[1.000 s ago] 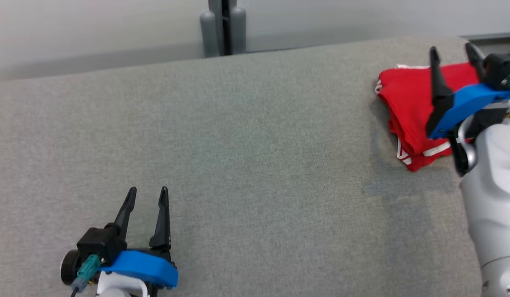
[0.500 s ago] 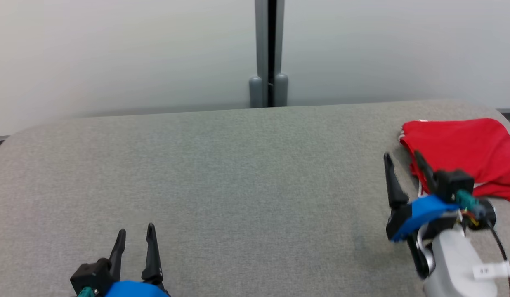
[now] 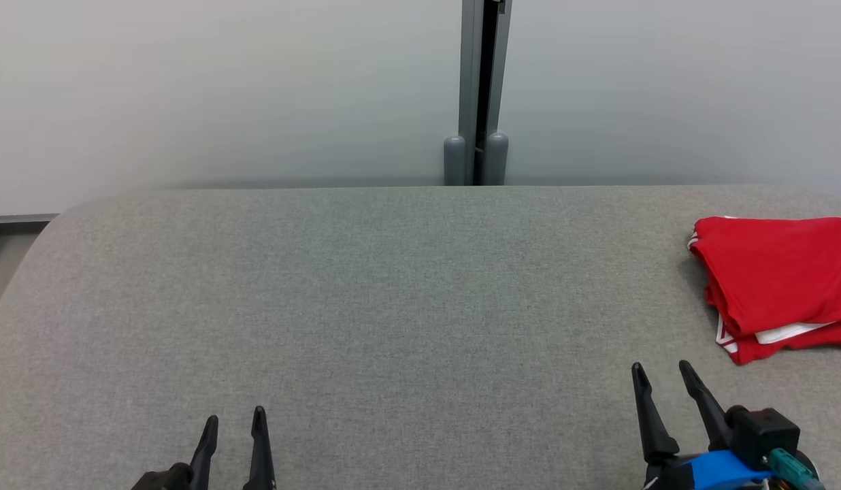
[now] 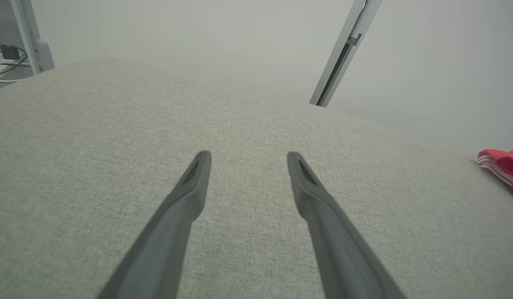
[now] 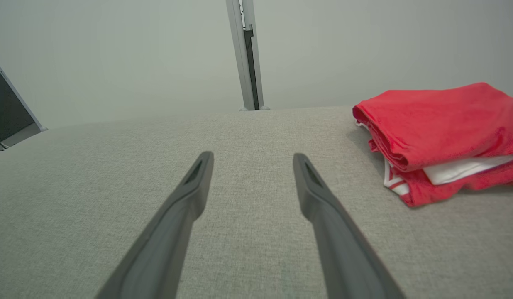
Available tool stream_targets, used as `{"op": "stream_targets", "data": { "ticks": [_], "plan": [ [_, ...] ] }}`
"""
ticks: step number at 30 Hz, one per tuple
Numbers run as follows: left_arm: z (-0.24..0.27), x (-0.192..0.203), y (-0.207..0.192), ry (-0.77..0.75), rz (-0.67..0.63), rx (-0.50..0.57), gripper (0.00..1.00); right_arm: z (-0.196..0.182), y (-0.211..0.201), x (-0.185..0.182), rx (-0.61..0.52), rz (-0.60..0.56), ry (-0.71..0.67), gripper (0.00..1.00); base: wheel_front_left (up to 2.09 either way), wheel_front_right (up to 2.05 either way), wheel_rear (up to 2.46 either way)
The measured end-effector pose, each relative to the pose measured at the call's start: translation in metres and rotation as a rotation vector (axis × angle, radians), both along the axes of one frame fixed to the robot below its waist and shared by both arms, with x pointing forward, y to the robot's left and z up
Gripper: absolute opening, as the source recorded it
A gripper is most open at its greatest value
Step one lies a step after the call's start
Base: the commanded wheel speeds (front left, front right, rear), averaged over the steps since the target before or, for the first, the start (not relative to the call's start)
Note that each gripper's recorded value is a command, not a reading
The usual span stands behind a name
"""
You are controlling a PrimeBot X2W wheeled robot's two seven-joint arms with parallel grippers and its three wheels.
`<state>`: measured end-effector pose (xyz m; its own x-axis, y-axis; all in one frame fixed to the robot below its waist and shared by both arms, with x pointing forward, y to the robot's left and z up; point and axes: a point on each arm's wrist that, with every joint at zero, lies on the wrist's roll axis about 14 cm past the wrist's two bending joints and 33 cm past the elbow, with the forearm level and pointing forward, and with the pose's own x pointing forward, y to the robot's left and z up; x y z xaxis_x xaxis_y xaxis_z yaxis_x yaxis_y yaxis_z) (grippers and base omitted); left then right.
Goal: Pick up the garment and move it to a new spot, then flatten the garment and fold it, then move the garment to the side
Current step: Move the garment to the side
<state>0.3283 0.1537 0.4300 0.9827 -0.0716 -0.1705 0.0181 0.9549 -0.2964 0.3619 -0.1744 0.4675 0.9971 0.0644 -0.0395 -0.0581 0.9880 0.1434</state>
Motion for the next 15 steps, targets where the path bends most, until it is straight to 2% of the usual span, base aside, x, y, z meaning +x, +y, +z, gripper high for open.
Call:
{"op": "stream_targets", "data": {
  "ticks": [15],
  "plan": [
    [0.0022, 0.0048, -0.0037, -0.009, -0.016, 0.008, 1.00, -0.0010, -0.0022, -0.0068, 0.009, -0.009, 0.000, 1.00, 0.00, 0.00, 0.00]
  ]
}}
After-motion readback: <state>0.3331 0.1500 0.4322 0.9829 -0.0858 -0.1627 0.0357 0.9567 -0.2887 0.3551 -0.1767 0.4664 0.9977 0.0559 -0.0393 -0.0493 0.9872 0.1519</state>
